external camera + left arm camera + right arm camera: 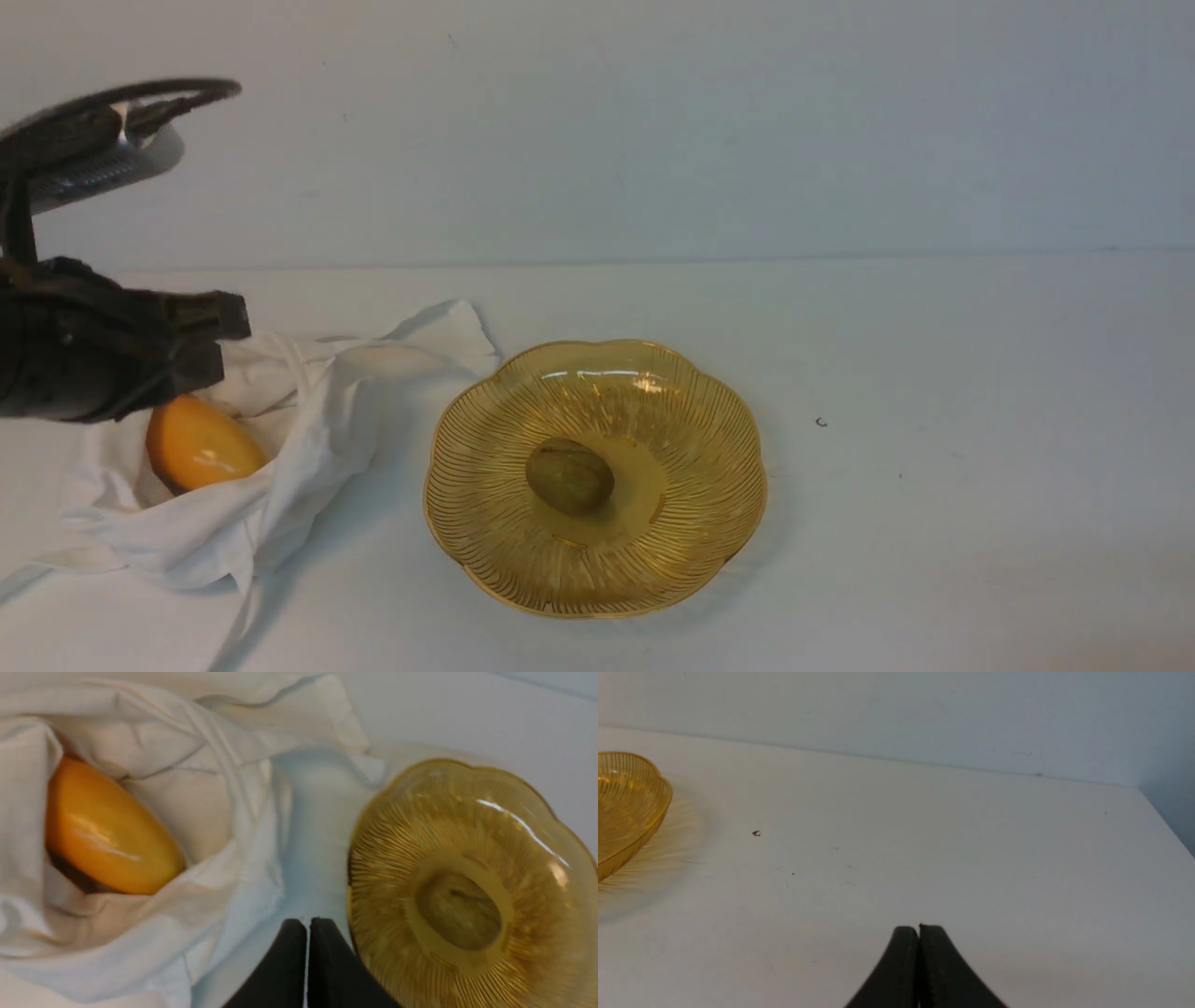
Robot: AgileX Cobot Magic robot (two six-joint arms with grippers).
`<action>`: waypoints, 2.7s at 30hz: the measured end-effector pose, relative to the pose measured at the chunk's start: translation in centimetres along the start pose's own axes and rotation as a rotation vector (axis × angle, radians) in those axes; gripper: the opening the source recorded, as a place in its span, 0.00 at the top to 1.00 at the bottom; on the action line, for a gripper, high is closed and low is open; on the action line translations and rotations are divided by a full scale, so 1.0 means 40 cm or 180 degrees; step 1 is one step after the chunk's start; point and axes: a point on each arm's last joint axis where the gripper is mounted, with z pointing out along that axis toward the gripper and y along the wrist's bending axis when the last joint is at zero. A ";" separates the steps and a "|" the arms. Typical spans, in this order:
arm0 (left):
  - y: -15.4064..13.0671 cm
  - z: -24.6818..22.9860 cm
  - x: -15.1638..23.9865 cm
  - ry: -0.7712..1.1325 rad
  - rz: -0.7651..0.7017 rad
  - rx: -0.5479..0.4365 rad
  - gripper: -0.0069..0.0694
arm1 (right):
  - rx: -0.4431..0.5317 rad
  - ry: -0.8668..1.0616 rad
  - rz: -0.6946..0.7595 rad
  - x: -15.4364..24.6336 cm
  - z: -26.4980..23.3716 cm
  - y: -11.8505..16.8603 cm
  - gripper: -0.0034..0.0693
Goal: Take the fruit out of the cloth bag on the white table and place them on a plate.
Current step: 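Reach into the cloth bag and grasp the fruit inside with the left gripper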
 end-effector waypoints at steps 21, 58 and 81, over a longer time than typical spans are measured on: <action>0.117 0.273 -0.061 0.0452 -0.0729 -0.0399 0.46 | 0.0000 0.0000 0.0000 0.000 0.000 0.000 0.97; 0.189 0.392 -0.017 0.0682 -0.1216 -0.1026 0.13 | 0.0000 0.0000 0.0000 0.000 0.000 0.000 0.97; 0.196 0.360 -0.053 0.0672 -0.0860 -0.1265 0.25 | 0.0000 0.0000 0.0000 0.000 0.000 0.000 0.97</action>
